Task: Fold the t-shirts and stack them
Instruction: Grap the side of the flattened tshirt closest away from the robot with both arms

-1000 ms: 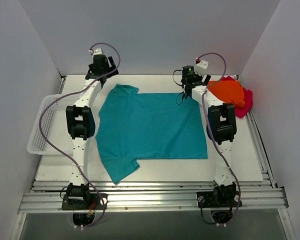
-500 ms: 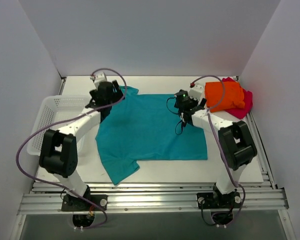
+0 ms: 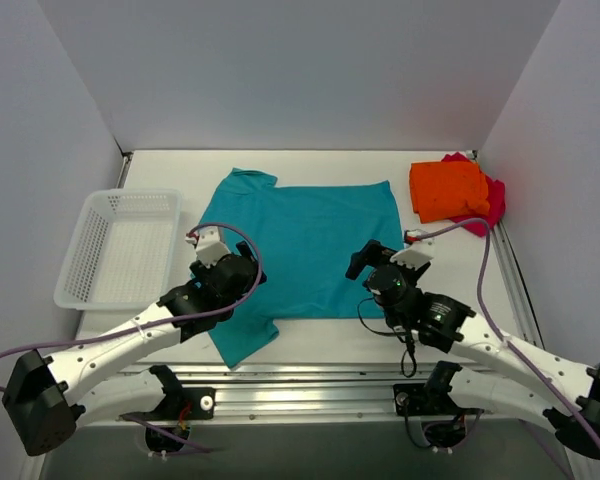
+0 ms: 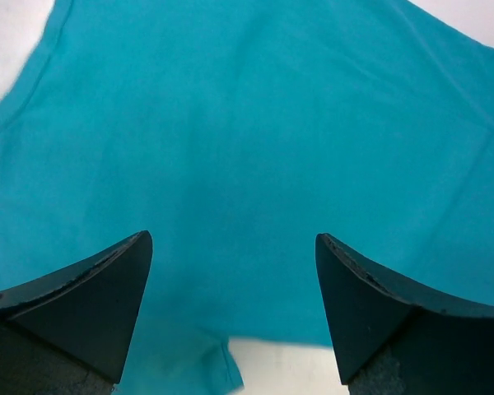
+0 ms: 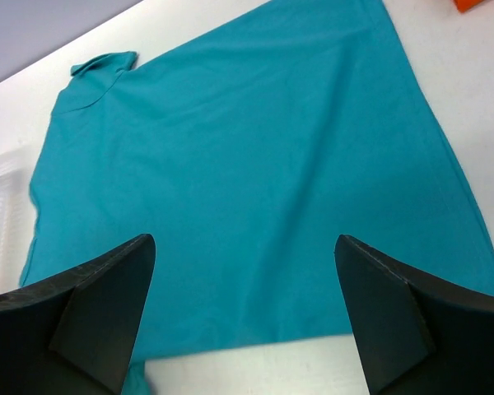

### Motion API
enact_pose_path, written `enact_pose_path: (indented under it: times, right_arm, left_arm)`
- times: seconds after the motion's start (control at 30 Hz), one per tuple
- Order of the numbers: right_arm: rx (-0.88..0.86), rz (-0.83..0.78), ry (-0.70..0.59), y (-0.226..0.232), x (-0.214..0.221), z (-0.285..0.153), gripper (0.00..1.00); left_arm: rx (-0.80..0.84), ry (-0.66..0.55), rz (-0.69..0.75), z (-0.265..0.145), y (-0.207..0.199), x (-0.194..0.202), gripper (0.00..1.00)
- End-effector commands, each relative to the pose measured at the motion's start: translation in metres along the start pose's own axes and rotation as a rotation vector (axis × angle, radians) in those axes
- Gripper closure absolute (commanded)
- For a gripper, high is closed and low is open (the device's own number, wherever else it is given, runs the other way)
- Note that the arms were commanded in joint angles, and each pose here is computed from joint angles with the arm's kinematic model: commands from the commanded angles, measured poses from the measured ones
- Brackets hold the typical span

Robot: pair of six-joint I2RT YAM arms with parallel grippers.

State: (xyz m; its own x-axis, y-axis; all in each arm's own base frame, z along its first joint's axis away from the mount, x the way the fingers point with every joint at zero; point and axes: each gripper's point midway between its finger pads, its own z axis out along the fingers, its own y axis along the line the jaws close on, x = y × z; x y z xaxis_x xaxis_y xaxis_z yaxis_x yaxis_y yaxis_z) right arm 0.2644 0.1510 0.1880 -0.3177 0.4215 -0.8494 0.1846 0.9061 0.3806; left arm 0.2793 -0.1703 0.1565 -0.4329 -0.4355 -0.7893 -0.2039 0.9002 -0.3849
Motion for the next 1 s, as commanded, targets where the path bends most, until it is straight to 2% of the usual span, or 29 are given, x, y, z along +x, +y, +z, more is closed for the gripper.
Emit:
enact_pose_path:
  times: [0.0, 0.03, 0.1, 0.13, 0.17, 0.2, 0.23, 0.4, 0.53, 0.67, 0.7, 0.73, 0.8, 0.87, 0.97]
  right_arm:
    - [0.058, 0.013, 0.008, -0.039, 0.014, -0.021, 0.14]
    - [0.046, 0.017, 0.018, -0.04, 0.016, -0.024, 0.13]
    - [0.021, 0.034, 0.026, -0.041, 0.014, -0.029, 0.13]
    - [0.013, 0.035, 0.029, -0.04, 0.014, -0.03, 0.13]
    - [-0.002, 0.043, 0.027, -0.037, 0.012, -0.031, 0.13]
    - [-0.009, 0.027, 0.03, -0.036, 0.012, -0.031, 0.13]
    - [-0.028, 0.03, 0.037, -0.031, 0.01, -0.033, 0.13]
    - [-0.031, -0.024, 0.048, -0.028, 0.009, -0.033, 0.12]
    - [-0.033, -0.06, 0.039, -0.03, 0.009, -0.032, 0.08]
    - [-0.029, -0.071, 0.033, -0.031, 0.014, -0.027, 0.07]
    - [-0.026, -0.072, 0.035, -0.031, 0.017, -0.026, 0.07]
    - [-0.021, -0.072, 0.035, -0.031, 0.019, -0.024, 0.07]
    - [-0.003, -0.066, 0.04, -0.031, 0.023, -0.02, 0.07]
    - [0.027, -0.075, 0.04, -0.032, 0.025, -0.017, 0.07]
    - [0.057, -0.063, 0.035, -0.034, 0.027, -0.014, 0.08]
  left_arm:
    - [-0.118, -0.004, -0.041, -0.031, 0.029, 0.014, 0.11]
    - [-0.148, 0.038, 0.028, -0.041, 0.039, 0.027, 0.12]
    - [-0.203, 0.051, -0.017, -0.049, 0.043, 0.029, 0.12]
    - [-0.276, 0.046, 0.049, -0.053, 0.06, 0.029, 0.12]
    - [-0.312, 0.03, 0.047, -0.055, 0.065, 0.026, 0.12]
    - [-0.347, 0.005, -0.022, -0.055, 0.068, 0.023, 0.12]
    - [-0.4, 0.002, 0.001, -0.058, 0.078, 0.023, 0.12]
    - [-0.484, 0.095, -0.051, -0.057, 0.096, 0.054, 0.12]
    - [-0.451, 0.214, -0.055, -0.054, 0.091, 0.087, 0.13]
    - [-0.406, 0.286, -0.045, -0.06, 0.102, 0.115, 0.15]
    - [-0.409, 0.299, -0.025, -0.061, 0.117, 0.126, 0.15]
    - [-0.325, 0.318, -0.062, -0.063, 0.105, 0.132, 0.16]
    - [-0.298, 0.354, -0.08, -0.066, 0.115, 0.149, 0.18]
    - [-0.26, 0.383, -0.119, -0.07, 0.111, 0.154, 0.24]
    - [-0.292, 0.393, -0.112, -0.076, 0.113, 0.153, 0.24]
